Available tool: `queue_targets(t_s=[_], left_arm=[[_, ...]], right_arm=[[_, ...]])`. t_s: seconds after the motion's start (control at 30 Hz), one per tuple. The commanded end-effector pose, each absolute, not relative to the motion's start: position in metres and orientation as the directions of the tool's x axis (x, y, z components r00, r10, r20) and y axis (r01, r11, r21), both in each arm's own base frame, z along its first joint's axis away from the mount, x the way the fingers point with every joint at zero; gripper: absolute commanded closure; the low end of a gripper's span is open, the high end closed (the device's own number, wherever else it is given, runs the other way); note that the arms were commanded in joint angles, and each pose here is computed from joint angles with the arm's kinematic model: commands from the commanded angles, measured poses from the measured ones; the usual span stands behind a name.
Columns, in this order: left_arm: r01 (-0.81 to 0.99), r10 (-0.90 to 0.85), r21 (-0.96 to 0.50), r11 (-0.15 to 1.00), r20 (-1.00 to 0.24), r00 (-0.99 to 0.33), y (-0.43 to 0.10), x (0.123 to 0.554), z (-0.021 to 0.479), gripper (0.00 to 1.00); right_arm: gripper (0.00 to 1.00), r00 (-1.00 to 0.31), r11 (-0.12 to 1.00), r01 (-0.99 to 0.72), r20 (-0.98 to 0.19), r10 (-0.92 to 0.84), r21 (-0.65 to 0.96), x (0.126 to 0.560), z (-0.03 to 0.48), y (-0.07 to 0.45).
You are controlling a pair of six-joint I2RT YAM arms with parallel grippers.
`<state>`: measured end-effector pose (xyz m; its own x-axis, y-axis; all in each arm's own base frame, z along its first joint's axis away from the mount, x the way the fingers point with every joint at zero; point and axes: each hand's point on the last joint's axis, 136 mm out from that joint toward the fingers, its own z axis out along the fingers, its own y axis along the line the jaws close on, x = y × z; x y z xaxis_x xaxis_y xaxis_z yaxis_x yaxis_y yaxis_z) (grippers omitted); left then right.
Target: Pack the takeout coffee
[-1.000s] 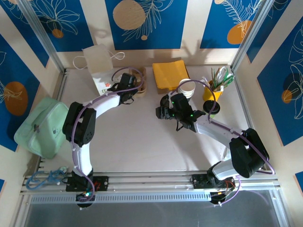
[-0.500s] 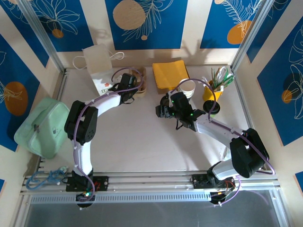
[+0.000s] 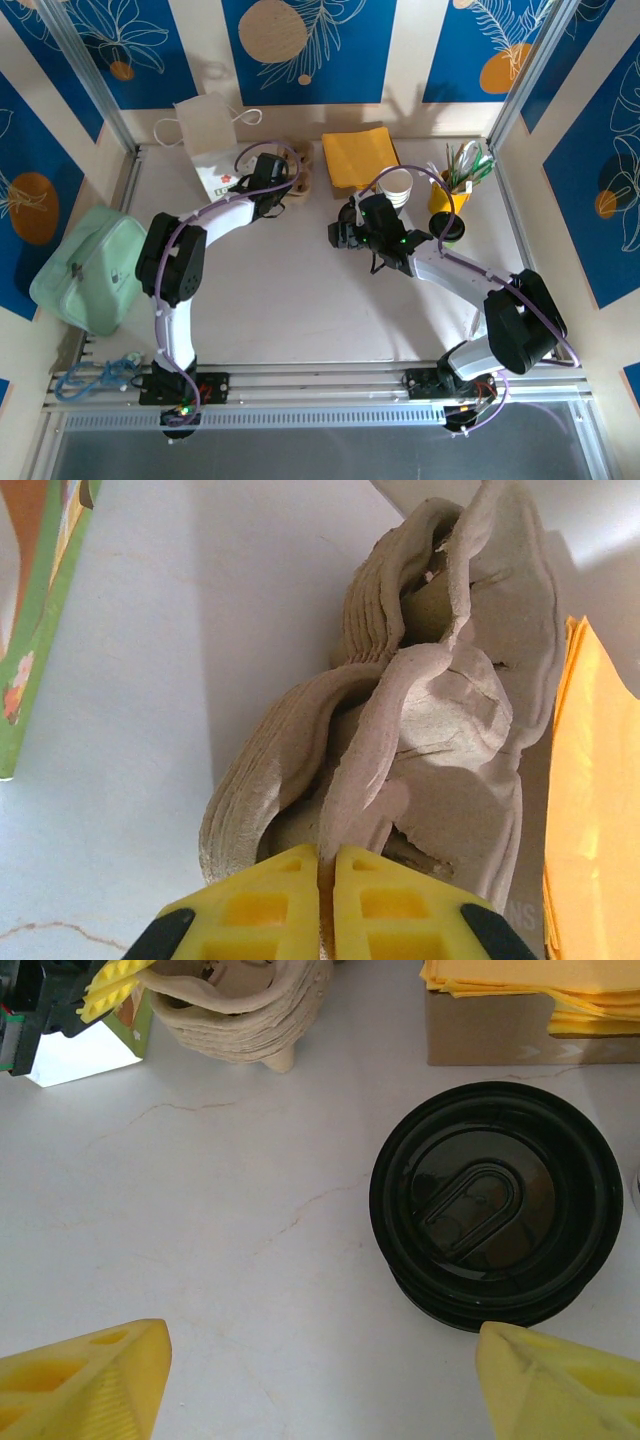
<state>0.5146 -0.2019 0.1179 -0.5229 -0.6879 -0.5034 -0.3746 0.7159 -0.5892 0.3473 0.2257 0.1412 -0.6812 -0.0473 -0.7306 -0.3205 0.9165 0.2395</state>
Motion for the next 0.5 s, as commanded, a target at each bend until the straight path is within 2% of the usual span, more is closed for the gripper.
queue_targets(t_s=[0.0, 0.27, 0.47], left_arm=[[-0.325, -0.719, -0.663, 0.674, -0.488, -0.496, -0.204, 0.516, 0.153, 0.92], [-0.254, -0.708, -0.700, 0.668, -0.491, -0.508, -0.209, 0.498, 0.194, 0.95], [-0.201, -0.623, -0.654, 0.729, -0.515, -0.588, -0.204, 0.461, 0.209, 0.96]], right_arm=[[0.20, -0.663, 0.920, -0.319, -0.748, -0.043, 0.229, 0.352, 0.152, 0.228], [0.20, -0.662, 0.918, -0.318, -0.749, -0.036, 0.237, 0.351, 0.152, 0.228], [0.20, -0.654, 0.915, -0.320, -0.756, -0.027, 0.244, 0.349, 0.157, 0.227]])
